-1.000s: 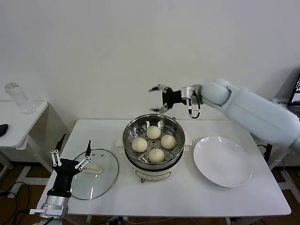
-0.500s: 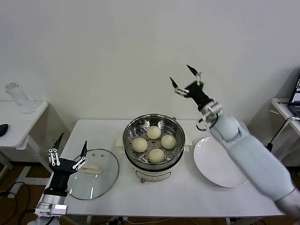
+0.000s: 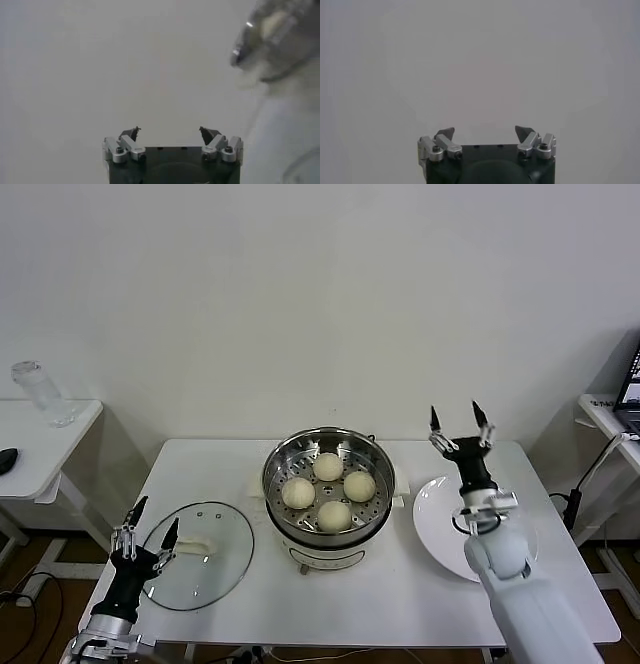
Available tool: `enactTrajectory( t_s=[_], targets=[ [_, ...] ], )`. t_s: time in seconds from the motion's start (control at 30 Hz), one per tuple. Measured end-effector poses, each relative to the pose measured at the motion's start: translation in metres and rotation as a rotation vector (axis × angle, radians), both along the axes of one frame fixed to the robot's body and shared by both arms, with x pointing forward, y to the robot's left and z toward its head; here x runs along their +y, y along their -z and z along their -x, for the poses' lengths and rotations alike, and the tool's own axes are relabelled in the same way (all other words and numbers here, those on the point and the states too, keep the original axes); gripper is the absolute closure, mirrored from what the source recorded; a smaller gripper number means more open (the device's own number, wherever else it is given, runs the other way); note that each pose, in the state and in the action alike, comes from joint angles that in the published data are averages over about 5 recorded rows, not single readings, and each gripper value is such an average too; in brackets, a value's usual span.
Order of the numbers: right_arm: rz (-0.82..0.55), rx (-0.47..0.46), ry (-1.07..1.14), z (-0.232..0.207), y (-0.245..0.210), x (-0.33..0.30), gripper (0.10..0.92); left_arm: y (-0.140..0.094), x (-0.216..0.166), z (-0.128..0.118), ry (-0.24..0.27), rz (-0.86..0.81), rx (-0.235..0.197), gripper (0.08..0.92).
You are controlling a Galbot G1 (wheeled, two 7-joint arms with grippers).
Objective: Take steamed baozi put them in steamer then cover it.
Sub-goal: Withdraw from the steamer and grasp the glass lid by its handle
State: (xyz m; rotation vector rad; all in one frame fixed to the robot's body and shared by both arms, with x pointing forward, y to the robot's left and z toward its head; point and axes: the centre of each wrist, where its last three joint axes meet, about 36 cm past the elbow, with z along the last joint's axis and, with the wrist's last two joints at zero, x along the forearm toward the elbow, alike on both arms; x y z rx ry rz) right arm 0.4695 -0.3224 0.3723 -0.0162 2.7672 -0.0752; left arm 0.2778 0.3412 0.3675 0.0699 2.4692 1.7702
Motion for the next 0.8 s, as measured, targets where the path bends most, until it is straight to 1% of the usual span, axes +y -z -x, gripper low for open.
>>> enactTrajectory(
  t_s=[0.17, 0.3, 0.53, 0.8],
  targets=[
    [-0.036, 0.043, 0.054, 0.028, 0.023, -0.008, 0.2, 0.02, 0.005, 0.007, -0.009, -0.113, 0.071, 0.177],
    [-0.054, 0.068, 0.083, 0.043, 0.035, -0.01, 0.2, 0.034, 0.005, 0.009, -0.016, -0.161, 0.105, 0.177],
    [-0.067, 0.092, 0.116, 0.061, 0.046, -0.012, 0.2, 0.051, 0.004, 0.008, -0.016, -0.207, 0.135, 0.177],
    [-0.073, 0.114, 0.135, 0.075, 0.056, -0.013, 0.2, 0.067, 0.002, 0.006, -0.015, -0.231, 0.149, 0.177]
  ],
)
